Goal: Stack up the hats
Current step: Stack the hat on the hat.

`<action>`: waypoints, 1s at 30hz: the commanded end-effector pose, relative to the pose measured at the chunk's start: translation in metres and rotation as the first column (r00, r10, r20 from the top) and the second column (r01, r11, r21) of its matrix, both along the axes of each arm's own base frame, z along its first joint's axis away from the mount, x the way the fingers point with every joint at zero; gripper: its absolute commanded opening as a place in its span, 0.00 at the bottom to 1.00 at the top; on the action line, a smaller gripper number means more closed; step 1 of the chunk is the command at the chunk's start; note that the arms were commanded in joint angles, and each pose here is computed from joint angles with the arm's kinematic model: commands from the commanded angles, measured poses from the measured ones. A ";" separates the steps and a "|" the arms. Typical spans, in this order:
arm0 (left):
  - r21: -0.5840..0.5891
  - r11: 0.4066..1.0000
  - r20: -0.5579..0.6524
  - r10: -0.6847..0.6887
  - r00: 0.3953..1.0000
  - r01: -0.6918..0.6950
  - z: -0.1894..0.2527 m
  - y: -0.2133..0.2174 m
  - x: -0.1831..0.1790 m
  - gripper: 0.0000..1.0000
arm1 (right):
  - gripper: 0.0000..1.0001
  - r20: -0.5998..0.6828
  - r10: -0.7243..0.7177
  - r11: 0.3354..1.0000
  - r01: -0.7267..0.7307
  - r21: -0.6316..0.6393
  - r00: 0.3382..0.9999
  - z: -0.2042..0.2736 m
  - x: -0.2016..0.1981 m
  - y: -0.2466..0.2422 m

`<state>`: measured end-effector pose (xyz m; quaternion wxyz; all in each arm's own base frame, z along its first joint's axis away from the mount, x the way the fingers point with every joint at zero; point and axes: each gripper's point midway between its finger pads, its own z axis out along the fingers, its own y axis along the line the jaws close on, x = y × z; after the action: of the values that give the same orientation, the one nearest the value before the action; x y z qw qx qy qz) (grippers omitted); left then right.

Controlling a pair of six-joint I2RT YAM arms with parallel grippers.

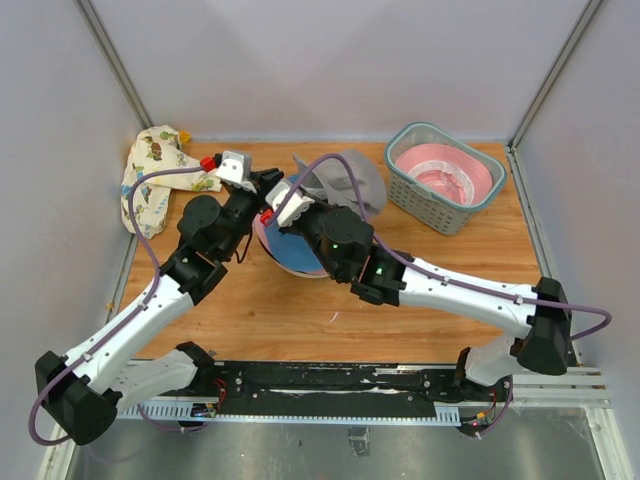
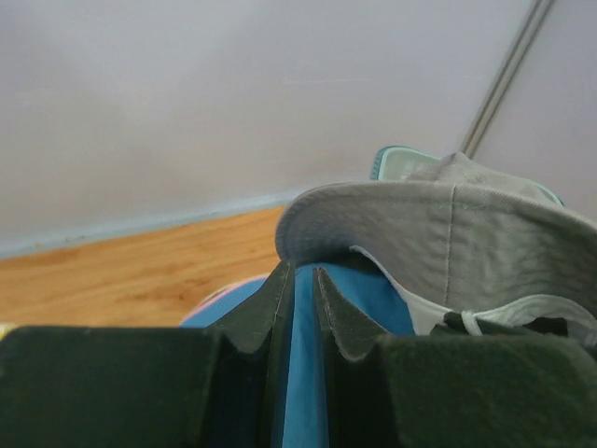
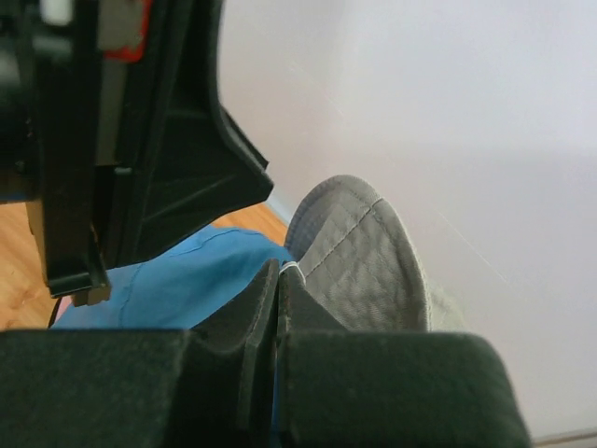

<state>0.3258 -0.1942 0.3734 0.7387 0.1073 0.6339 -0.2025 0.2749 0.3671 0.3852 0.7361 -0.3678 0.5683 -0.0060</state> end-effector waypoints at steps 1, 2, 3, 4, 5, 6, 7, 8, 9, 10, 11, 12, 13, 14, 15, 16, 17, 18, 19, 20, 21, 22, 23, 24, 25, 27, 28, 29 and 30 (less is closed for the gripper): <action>-0.158 0.979 -0.114 0.110 0.987 -0.127 -0.017 0.025 -0.002 0.17 | 0.01 -0.038 0.062 0.996 -0.065 -0.059 0.997 -0.019 0.002 0.024; -0.185 0.971 -0.135 0.129 0.982 -0.153 -0.021 0.030 -0.003 0.17 | 0.00 -0.048 0.075 0.995 -0.078 -0.063 0.996 -0.024 0.002 0.029; -0.209 0.961 -0.157 0.152 0.976 -0.183 -0.026 0.035 -0.004 0.16 | 0.00 -0.054 0.087 0.994 -0.091 -0.069 0.995 -0.028 0.001 0.034; -0.229 0.950 -0.173 0.173 0.970 -0.211 -0.030 0.040 -0.004 0.16 | 0.01 -0.056 0.097 0.992 -0.101 -0.078 0.994 -0.033 -0.001 0.039; -0.244 0.941 -0.187 0.192 0.963 -0.235 -0.034 0.045 -0.005 0.15 | 0.01 -0.059 0.105 0.990 -0.110 -0.092 0.993 -0.039 -0.002 0.045; -0.262 0.928 -0.204 0.216 0.955 -0.266 -0.039 0.051 -0.006 0.15 | 0.01 -0.057 0.113 0.988 -0.118 -0.103 0.992 -0.042 -0.004 0.050; -0.274 0.915 -0.220 0.241 0.945 -0.297 -0.044 0.057 -0.007 0.15 | 0.01 -0.053 0.119 0.986 -0.124 -0.113 0.991 -0.045 -0.006 0.055; -0.286 0.902 -0.231 0.261 0.937 -0.322 -0.048 0.063 -0.008 0.14 | 0.01 -0.050 0.123 0.983 -0.129 -0.128 0.991 -0.048 -0.008 0.060; -0.297 0.890 -0.239 0.282 0.929 -0.347 -0.052 0.068 -0.010 0.14 | 0.00 -0.048 0.127 0.981 -0.132 -0.142 0.991 -0.051 -0.010 0.065; -0.306 0.877 -0.246 0.304 0.920 -0.371 -0.055 0.074 -0.011 0.14 | 0.00 -0.047 0.131 0.979 -0.137 -0.151 0.990 -0.053 -0.011 0.069; -0.313 0.862 -0.255 0.327 0.910 -0.398 -0.058 0.080 -0.013 0.14 | 0.01 -0.049 0.137 0.977 -0.143 -0.157 0.989 -0.056 -0.013 0.073; -0.322 0.845 -0.263 0.353 0.898 -0.427 -0.061 0.087 -0.014 0.14 | 0.01 -0.051 0.142 0.976 -0.149 -0.161 0.989 -0.059 -0.014 0.076; -0.331 0.823 -0.270 0.385 0.882 -0.461 -0.063 0.096 -0.016 0.14 | 0.01 -0.054 0.146 0.975 -0.153 -0.160 0.988 -0.060 -0.015 0.079; -0.334 0.812 -0.274 0.402 0.874 -0.478 -0.066 0.100 -0.018 0.14 | 0.01 -0.057 0.151 0.974 -0.159 -0.163 0.987 -0.062 -0.017 0.082; -0.338 0.804 -0.276 0.413 0.868 -0.489 -0.068 0.104 -0.019 0.13 | 0.01 -0.062 0.157 0.972 -0.165 -0.169 0.986 -0.066 -0.019 0.085; -0.342 0.797 -0.279 0.419 0.864 -0.497 -0.070 0.106 -0.020 0.14 | 0.01 -0.065 0.160 0.970 -0.169 -0.176 0.985 -0.069 -0.020 0.088; -0.344 0.793 -0.283 0.423 0.861 -0.503 -0.073 0.107 -0.021 0.14 | 0.00 -0.067 0.164 0.968 -0.173 -0.183 0.984 -0.071 -0.022 0.091; -0.344 0.791 -0.287 0.425 0.859 -0.506 -0.075 0.108 -0.021 0.15 | 0.01 -0.068 0.167 0.966 -0.177 -0.190 0.984 -0.074 -0.024 0.094; -0.343 0.790 -0.290 0.425 0.858 -0.507 -0.078 0.107 -0.021 0.16 | 0.01 -0.067 0.169 0.964 -0.179 -0.195 0.983 -0.076 -0.025 0.097; -0.340 0.791 -0.296 0.425 0.856 -0.510 -0.081 0.107 -0.020 0.18 | 0.01 -0.069 0.170 0.963 -0.181 -0.200 0.983 -0.078 -0.027 0.098; -0.338 0.790 -0.300 0.424 0.854 -0.511 -0.084 0.106 -0.020 0.21 | 0.01 -0.074 0.172 0.962 -0.184 -0.204 0.982 -0.081 -0.028 0.100; -0.334 0.789 -0.306 0.426 0.851 -0.515 -0.087 0.106 -0.020 0.23 | 0.00 -0.080 0.173 0.961 -0.186 -0.205 0.982 -0.083 -0.029 0.101; -0.336 0.785 -0.311 0.429 0.848 -0.520 -0.089 0.107 -0.020 0.25 | 0.01 -0.088 0.175 0.960 -0.190 -0.208 0.981 -0.087 -0.030 0.103; -0.337 0.779 -0.317 0.434 0.843 -0.528 -0.091 0.108 -0.020 0.26 | 0.02 -0.097 0.177 0.959 -0.193 -0.209 0.980 -0.090 -0.030 0.103; -0.339 0.774 -0.322 0.438 0.839 -0.535 -0.094 0.109 -0.020 0.28 | 0.03 -0.107 0.177 0.957 -0.197 -0.214 0.978 -0.094 -0.031 0.104; -0.345 0.765 -0.329 0.445 0.833 -0.544 -0.097 0.111 -0.021 0.32 | 0.08 -0.123 0.180 0.955 -0.203 -0.218 0.976 -0.101 -0.033 0.105; -0.348 0.760 -0.333 0.447 0.830 -0.549 -0.098 0.112 -0.021 0.33 | 0.12 -0.128 0.180 0.954 -0.205 -0.219 0.975 -0.104 -0.034 0.105; -0.351 0.755 -0.335 0.451 0.827 -0.554 -0.099 0.114 -0.021 0.37 | 0.16 -0.134 0.183 0.952 -0.210 -0.223 0.974 -0.107 -0.036 0.106; -0.353 0.750 -0.339 0.455 0.823 -0.560 -0.100 0.115 -0.022 0.39 | 0.20 -0.138 0.185 0.950 -0.213 -0.227 0.973 -0.110 -0.038 0.107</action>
<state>0.3048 -0.0885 0.2876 0.6985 -0.2327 0.6581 -0.1572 0.2588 0.4540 0.2850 0.6580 -0.4878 0.5736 -0.0003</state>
